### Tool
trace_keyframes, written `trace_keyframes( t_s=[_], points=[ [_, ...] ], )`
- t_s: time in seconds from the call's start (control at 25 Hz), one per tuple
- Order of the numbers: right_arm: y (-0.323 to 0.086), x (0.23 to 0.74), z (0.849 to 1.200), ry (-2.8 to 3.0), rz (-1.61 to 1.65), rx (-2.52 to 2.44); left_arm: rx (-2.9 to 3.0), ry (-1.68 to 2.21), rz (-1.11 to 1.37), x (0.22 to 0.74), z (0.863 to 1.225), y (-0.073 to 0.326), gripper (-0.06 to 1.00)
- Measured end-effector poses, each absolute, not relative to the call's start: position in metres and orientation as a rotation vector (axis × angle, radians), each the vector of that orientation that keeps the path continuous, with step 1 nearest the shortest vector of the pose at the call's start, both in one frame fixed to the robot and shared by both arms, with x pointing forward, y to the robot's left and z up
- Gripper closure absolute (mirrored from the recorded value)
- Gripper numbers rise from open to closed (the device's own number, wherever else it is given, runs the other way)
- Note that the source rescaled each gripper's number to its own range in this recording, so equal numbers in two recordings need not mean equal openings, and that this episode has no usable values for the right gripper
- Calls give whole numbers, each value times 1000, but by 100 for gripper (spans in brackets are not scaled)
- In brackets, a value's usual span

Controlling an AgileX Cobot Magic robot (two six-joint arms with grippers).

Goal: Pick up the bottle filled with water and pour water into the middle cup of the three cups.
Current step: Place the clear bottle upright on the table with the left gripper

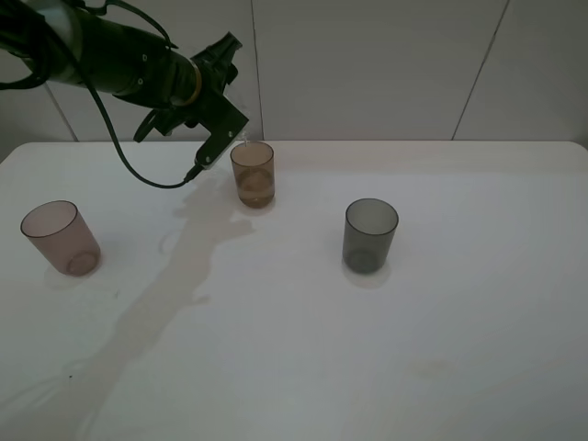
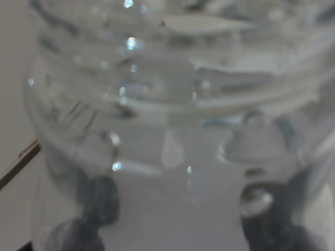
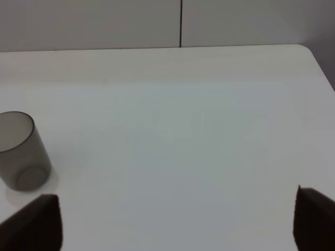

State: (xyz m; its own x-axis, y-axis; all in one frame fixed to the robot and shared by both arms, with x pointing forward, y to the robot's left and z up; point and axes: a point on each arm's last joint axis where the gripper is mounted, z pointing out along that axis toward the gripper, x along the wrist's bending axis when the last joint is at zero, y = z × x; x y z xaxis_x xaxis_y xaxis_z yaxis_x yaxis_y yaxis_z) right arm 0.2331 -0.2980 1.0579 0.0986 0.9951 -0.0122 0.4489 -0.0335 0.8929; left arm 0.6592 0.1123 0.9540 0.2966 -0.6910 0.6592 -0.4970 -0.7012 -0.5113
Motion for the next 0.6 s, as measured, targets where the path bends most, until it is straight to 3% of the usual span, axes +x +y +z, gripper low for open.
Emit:
trace_keyframes(
  t_s=[0.6],
  points=[
    [-298, 233, 1058, 1457, 884, 1597, -2270, 1227, -1365, 659, 955, 108, 93]
  ],
)
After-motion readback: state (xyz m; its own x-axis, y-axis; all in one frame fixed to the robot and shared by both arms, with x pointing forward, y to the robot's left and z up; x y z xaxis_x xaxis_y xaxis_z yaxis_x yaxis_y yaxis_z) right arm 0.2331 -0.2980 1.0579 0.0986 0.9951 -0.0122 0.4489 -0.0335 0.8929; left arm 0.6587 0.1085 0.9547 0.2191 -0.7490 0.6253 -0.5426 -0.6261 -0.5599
